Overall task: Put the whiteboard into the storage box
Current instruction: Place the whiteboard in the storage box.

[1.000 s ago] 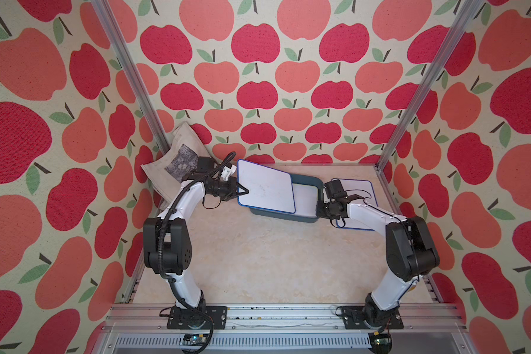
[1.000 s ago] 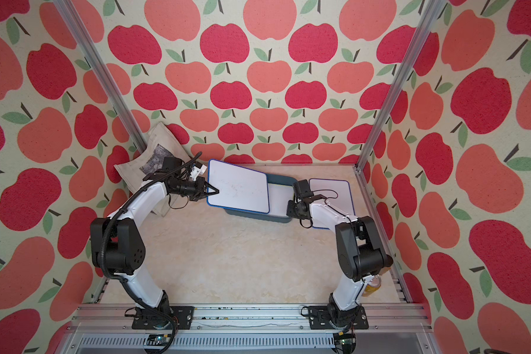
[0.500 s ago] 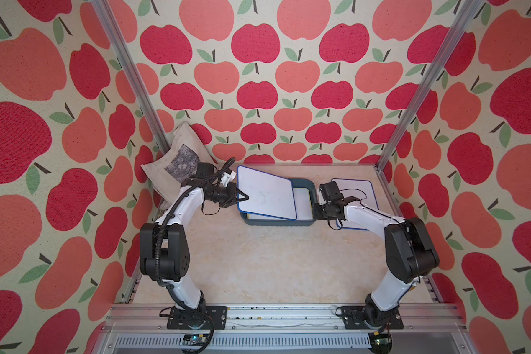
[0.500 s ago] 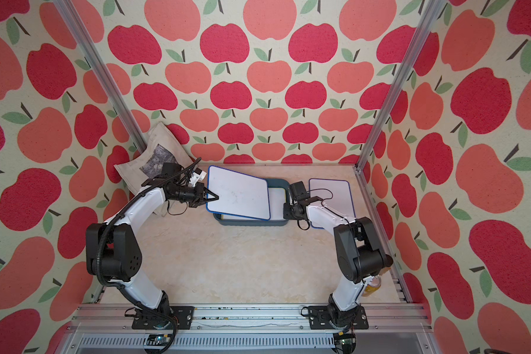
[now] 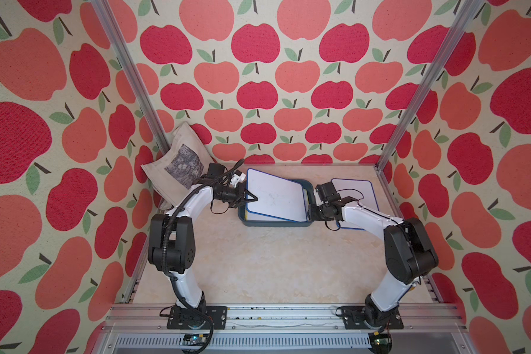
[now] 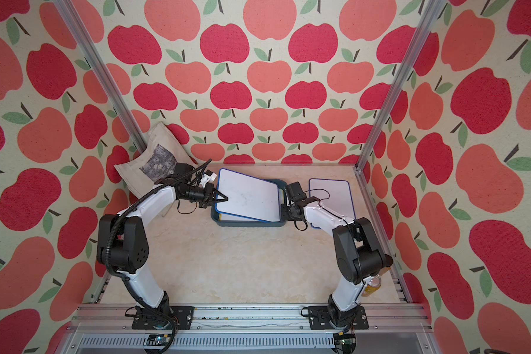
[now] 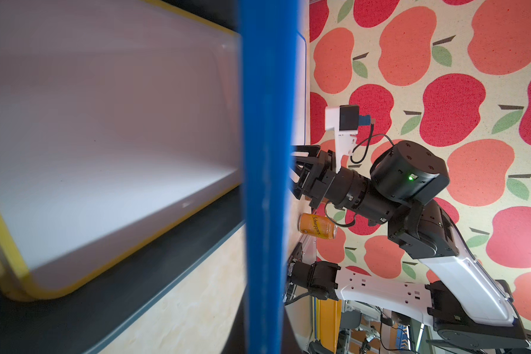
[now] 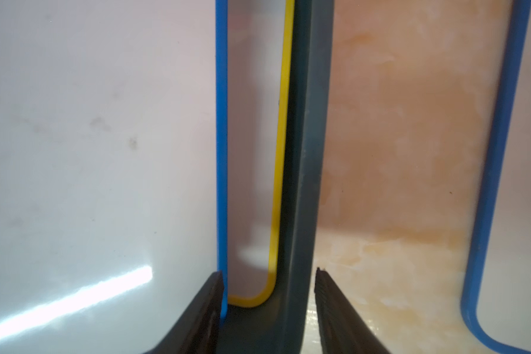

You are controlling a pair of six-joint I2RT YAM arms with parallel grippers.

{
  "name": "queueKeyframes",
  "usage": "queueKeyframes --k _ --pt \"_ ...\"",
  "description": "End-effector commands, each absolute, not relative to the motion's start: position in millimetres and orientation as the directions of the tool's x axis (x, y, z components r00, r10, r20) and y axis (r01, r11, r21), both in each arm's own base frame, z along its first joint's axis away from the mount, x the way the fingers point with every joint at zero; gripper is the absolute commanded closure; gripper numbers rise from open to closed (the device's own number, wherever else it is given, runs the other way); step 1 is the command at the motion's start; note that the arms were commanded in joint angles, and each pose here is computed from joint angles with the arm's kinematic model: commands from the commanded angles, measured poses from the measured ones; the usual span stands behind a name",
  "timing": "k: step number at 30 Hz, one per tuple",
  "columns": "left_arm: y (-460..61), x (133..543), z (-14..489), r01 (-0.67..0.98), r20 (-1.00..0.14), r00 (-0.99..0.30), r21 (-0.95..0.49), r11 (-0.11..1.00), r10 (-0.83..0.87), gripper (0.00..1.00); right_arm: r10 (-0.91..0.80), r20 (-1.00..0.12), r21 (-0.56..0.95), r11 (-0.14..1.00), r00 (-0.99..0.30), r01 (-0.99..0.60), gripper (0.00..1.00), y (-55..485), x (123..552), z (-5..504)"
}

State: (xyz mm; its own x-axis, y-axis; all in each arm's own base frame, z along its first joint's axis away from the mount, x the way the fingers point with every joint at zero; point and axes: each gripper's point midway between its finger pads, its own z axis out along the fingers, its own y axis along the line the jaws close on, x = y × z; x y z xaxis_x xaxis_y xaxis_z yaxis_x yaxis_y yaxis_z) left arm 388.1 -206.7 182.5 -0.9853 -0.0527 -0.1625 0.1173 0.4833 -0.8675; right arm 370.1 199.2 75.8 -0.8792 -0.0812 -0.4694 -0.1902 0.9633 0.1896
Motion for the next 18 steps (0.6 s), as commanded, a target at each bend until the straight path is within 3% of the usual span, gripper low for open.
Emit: queueKeyframes --k 1,5,18 --pt "-218.6 396.4 211.4 0.199 -0.222 -0.975 -0.902 0.383 -0.017 0.97 -0.084 -0.511 0.182 0.962 -0.856 -0.203 0.39 198.4 369.7 105.4" --pt "-220.1 401.6 207.2 0.189 -0.209 -0.978 -0.907 0.377 -0.013 0.95 -0.101 -0.536 0.155 0.964 -0.838 -0.216 0.30 192.2 366.7 120.0" --pt "-224.4 411.1 190.6 0.166 -0.166 -0.986 -0.919 0.359 0.032 0.87 -0.115 -0.535 0.066 0.982 -0.837 -0.176 0.22 162.3 348.0 128.7"
